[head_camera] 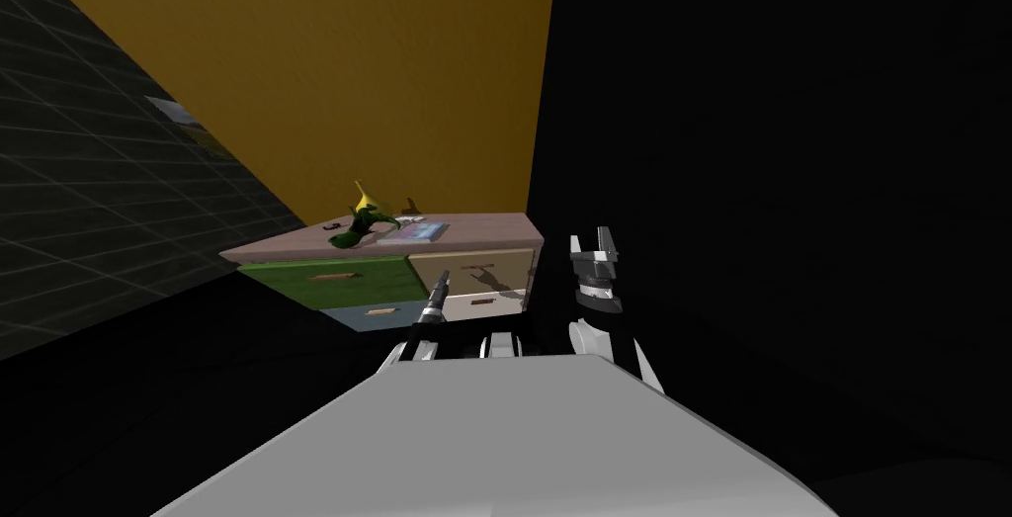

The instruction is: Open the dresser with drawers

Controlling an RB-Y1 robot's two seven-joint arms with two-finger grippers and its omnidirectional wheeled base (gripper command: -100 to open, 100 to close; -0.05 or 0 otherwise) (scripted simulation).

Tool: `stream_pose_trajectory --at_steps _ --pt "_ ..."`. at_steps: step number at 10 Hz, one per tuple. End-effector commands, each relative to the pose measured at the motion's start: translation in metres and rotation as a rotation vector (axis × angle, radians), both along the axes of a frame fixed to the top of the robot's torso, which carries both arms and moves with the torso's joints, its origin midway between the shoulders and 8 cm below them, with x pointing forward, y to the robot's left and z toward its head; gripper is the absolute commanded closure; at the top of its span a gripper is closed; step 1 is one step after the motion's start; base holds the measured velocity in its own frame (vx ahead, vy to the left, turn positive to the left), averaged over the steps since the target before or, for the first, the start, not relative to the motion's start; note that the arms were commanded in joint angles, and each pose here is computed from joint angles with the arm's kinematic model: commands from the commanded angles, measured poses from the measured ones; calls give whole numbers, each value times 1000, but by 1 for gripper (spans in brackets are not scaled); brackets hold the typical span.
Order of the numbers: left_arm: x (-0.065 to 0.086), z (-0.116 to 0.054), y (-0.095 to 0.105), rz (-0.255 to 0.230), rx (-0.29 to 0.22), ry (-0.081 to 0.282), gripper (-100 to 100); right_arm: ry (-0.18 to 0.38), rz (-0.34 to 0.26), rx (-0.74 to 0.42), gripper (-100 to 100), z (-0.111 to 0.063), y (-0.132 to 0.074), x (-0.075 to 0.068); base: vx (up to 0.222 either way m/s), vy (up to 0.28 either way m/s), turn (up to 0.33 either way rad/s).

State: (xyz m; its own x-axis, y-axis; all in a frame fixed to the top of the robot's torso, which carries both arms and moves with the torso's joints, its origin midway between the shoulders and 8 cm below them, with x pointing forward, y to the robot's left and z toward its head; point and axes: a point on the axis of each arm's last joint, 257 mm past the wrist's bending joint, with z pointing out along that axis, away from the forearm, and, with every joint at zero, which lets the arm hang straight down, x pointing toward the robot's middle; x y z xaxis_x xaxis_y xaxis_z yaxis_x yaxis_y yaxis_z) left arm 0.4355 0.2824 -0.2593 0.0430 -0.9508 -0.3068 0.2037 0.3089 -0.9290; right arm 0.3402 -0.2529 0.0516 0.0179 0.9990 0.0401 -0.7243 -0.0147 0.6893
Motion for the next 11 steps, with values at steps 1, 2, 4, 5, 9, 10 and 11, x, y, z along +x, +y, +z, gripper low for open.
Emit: stream_pose_trajectory --at_steps 1,2,4,5,9,10,11 --pt "2 -23 -1 13 -16 45 -100 0 0 0 0 0 0 0 86 -18 -9" --pt "3 -32 -2 18 -26 63 -100 0 0 0 0 0 0 0 98 -12 -8" --pt "3 -54 -14 33 -70 105 -100 0 0 0 0 0 0 0 117 -19 -9" --pt "4 -59 -19 36 -88 113 -100 0 0 0 0 0 0 0 105 -41 -6" --pt "9 -56 -23 39 -99 113 -100 0 0 0 0 0 0 0 48 -2 -4" --pt "9 -56 -23 39 -99 115 100 0 0 0 0 0 0 0 5 1 1" --pt "9 -54 -24 36 -99 115 100 0 0 0 0 0 0 0 -83 -5 15"
